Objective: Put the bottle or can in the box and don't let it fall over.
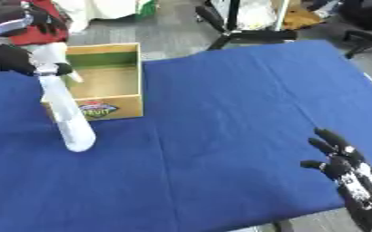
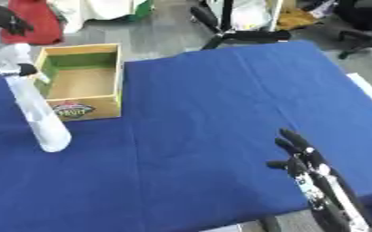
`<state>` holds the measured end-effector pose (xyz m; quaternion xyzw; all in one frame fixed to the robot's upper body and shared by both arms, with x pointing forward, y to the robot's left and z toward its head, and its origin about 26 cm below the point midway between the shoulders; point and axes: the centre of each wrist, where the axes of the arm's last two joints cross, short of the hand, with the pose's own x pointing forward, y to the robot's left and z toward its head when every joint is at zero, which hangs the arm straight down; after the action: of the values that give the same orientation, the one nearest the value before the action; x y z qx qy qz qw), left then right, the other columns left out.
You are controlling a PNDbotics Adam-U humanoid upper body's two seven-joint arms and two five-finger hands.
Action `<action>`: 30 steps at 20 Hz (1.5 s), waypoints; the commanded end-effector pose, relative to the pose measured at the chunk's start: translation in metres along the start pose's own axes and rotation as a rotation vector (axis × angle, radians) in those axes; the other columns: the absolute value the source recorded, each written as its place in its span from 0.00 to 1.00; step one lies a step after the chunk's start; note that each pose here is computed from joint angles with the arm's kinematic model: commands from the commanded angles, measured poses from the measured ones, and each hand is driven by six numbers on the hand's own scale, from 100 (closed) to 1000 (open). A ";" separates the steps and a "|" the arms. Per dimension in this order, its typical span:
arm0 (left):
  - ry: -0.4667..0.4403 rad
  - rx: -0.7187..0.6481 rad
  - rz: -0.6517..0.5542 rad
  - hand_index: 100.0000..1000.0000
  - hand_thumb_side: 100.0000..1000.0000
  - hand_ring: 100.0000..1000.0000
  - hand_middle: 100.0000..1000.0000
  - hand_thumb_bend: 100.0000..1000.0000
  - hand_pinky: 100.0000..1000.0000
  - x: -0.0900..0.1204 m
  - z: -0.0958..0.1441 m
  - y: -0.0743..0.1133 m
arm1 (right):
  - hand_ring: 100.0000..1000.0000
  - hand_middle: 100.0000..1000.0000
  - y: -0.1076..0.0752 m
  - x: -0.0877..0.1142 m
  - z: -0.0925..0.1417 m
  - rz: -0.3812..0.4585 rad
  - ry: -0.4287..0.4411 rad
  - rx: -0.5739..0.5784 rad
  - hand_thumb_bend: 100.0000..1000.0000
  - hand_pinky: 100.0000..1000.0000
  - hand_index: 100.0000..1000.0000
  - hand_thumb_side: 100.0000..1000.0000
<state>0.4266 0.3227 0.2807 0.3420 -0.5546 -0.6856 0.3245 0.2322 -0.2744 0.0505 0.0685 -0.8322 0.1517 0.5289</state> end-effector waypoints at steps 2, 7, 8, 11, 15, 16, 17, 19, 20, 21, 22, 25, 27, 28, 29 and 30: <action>-0.038 -0.018 0.044 0.84 0.65 0.64 0.59 0.50 0.71 -0.001 0.005 0.014 | 1.00 1.00 -0.003 0.005 -0.003 0.010 -0.019 0.009 0.00 0.73 1.00 0.64; -0.078 -0.097 0.128 0.83 0.62 0.63 0.58 0.48 0.70 0.004 0.009 0.021 | 1.00 1.00 -0.003 0.005 -0.003 0.010 -0.018 0.010 0.00 0.73 1.00 0.64; -0.076 -0.108 0.132 0.83 0.62 0.63 0.58 0.47 0.70 0.005 0.009 0.022 | 1.00 1.00 -0.003 0.005 -0.003 0.010 -0.018 0.009 0.00 0.73 1.00 0.64; -0.065 -0.130 0.131 0.82 0.60 0.62 0.57 0.46 0.67 0.007 0.009 0.022 | 1.00 1.00 -0.003 0.004 -0.003 0.009 -0.018 0.009 0.00 0.73 1.00 0.64; -0.058 -0.146 0.135 0.80 0.56 0.58 0.54 0.41 0.62 0.007 0.008 0.019 | 1.00 1.00 -0.003 0.005 -0.003 0.008 -0.019 0.010 0.00 0.73 1.00 0.64; -0.057 -0.148 0.139 0.79 0.56 0.57 0.52 0.39 0.61 0.007 0.007 0.018 | 1.00 1.00 -0.003 0.004 -0.003 0.007 -0.019 0.010 0.00 0.73 1.00 0.64; -0.057 -0.149 0.144 0.78 0.55 0.55 0.50 0.38 0.58 0.007 0.007 0.017 | 1.00 1.00 -0.003 0.005 -0.003 0.007 -0.019 0.010 0.00 0.73 1.00 0.64; -0.058 -0.154 0.152 0.76 0.54 0.50 0.45 0.35 0.52 0.006 0.006 0.015 | 1.00 1.00 -0.003 0.005 -0.003 0.007 -0.020 0.010 0.00 0.73 1.00 0.64; -0.057 -0.157 0.156 0.76 0.53 0.49 0.44 0.33 0.50 0.006 0.006 0.014 | 1.00 1.00 -0.003 0.005 -0.003 0.007 -0.020 0.010 0.00 0.73 1.00 0.64; -0.057 -0.160 0.157 0.75 0.52 0.48 0.43 0.32 0.49 0.006 0.006 0.013 | 1.00 1.00 -0.003 0.005 -0.003 0.006 -0.020 0.010 0.00 0.73 1.00 0.64; -0.055 -0.163 0.156 0.75 0.52 0.48 0.43 0.32 0.49 0.006 0.006 0.012 | 1.00 1.00 -0.003 0.005 -0.003 0.006 -0.020 0.010 0.00 0.73 1.00 0.64; -0.044 -0.175 0.149 0.75 0.50 0.48 0.43 0.29 0.49 0.005 0.006 0.010 | 1.00 1.00 -0.003 0.005 -0.003 0.006 -0.020 0.011 0.00 0.73 1.00 0.64; -0.035 -0.187 0.142 0.75 0.48 0.48 0.43 0.26 0.49 0.004 0.006 0.008 | 1.00 1.00 -0.003 0.005 -0.003 0.005 -0.020 0.011 0.00 0.73 1.00 0.64; -0.032 -0.189 0.141 0.74 0.47 0.47 0.42 0.23 0.47 0.003 0.006 0.007 | 1.00 1.00 -0.002 0.005 -0.003 0.005 -0.020 0.011 0.00 0.73 1.00 0.64; -0.029 -0.190 0.140 0.73 0.45 0.45 0.40 0.20 0.46 0.003 0.006 0.006 | 1.00 1.00 -0.002 0.004 -0.003 0.005 -0.020 0.012 0.00 0.73 1.00 0.64; -0.027 -0.188 0.139 0.71 0.44 0.44 0.38 0.17 0.44 0.003 0.006 0.006 | 1.00 1.00 -0.002 0.004 -0.003 0.005 -0.019 0.012 0.00 0.73 1.00 0.64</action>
<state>0.4229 0.3161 0.2766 0.2439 -0.5183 -0.7171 0.3970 0.2324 -0.2743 0.0507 0.0702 -0.8320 0.1524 0.5288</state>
